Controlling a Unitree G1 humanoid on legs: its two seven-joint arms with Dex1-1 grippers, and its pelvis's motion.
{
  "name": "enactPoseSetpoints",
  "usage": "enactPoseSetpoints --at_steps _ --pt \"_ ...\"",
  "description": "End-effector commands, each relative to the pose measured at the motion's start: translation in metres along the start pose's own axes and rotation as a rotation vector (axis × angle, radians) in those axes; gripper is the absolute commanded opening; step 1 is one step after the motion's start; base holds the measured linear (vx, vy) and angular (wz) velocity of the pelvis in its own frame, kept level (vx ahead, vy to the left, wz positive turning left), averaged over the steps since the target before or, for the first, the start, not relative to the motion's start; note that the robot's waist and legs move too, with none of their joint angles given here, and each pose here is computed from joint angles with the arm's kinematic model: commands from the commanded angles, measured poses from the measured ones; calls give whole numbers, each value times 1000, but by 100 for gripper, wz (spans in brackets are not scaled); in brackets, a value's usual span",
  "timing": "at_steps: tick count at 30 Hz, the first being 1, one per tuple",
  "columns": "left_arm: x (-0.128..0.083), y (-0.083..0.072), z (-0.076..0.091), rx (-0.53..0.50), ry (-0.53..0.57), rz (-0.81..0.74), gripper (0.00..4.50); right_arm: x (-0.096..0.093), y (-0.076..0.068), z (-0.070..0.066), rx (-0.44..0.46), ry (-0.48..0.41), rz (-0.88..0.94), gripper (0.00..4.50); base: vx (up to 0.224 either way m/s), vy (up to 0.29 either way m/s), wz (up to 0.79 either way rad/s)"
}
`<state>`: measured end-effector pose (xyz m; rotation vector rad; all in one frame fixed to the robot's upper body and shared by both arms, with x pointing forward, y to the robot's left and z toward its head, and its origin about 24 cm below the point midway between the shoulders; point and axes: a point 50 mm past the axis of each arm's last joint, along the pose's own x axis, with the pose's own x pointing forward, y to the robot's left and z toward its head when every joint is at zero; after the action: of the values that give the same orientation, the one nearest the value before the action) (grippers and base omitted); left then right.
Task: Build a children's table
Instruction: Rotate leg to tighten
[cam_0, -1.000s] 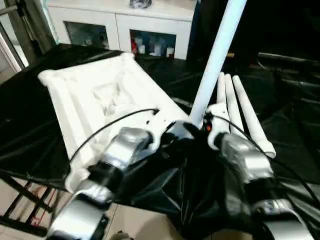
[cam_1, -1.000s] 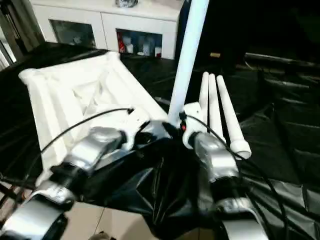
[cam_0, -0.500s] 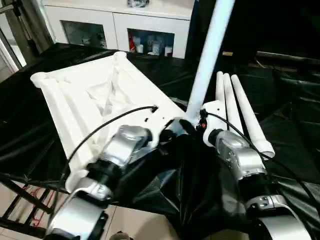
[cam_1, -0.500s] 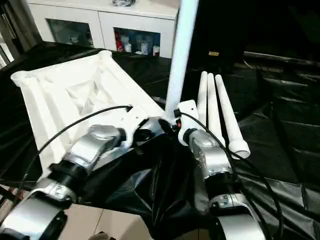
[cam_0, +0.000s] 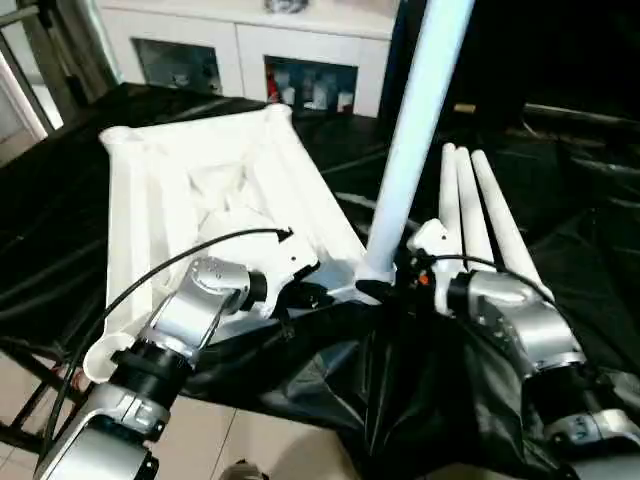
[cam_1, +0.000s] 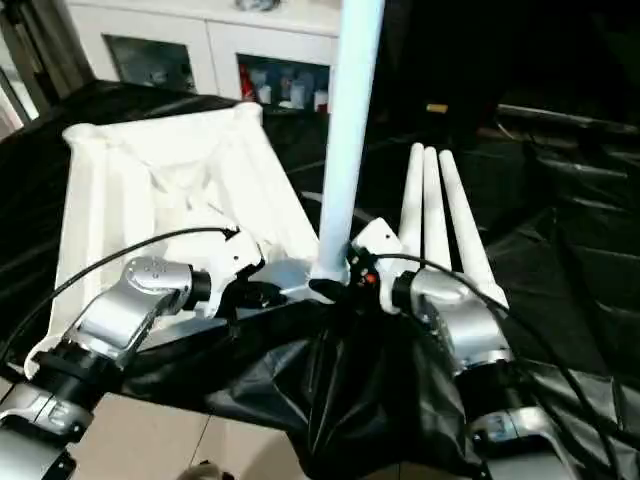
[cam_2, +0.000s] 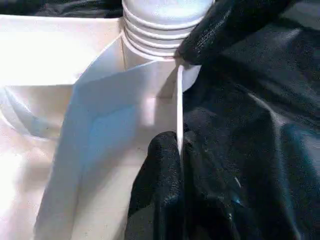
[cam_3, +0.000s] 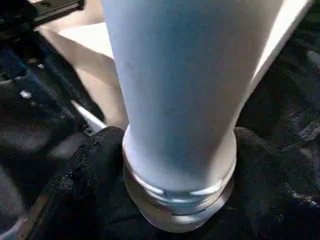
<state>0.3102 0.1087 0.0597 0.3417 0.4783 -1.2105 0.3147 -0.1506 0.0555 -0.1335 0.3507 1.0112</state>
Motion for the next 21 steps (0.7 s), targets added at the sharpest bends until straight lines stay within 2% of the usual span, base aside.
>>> enactPoseSetpoints --at_steps 1,5,7,13,21 --pt "0 -7 20 66 -94 -65 0 -4 1 6 -26 -24 27 349 0 0 0" --pt "-2 -8 19 66 -91 -74 0 -5 2 6 -26 -18 46 349 0 0 0" --pt "-2 -9 18 65 -89 -80 0 -3 4 5 -16 -21 61 323 0 0 0" --pt "-1 -12 17 66 -84 -89 0 -1 9 2 -4 -19 94 284 0 0 0" --pt "2 -11 16 62 -79 -63 0 2 13 -3 19 -25 78 275 0 0 0"
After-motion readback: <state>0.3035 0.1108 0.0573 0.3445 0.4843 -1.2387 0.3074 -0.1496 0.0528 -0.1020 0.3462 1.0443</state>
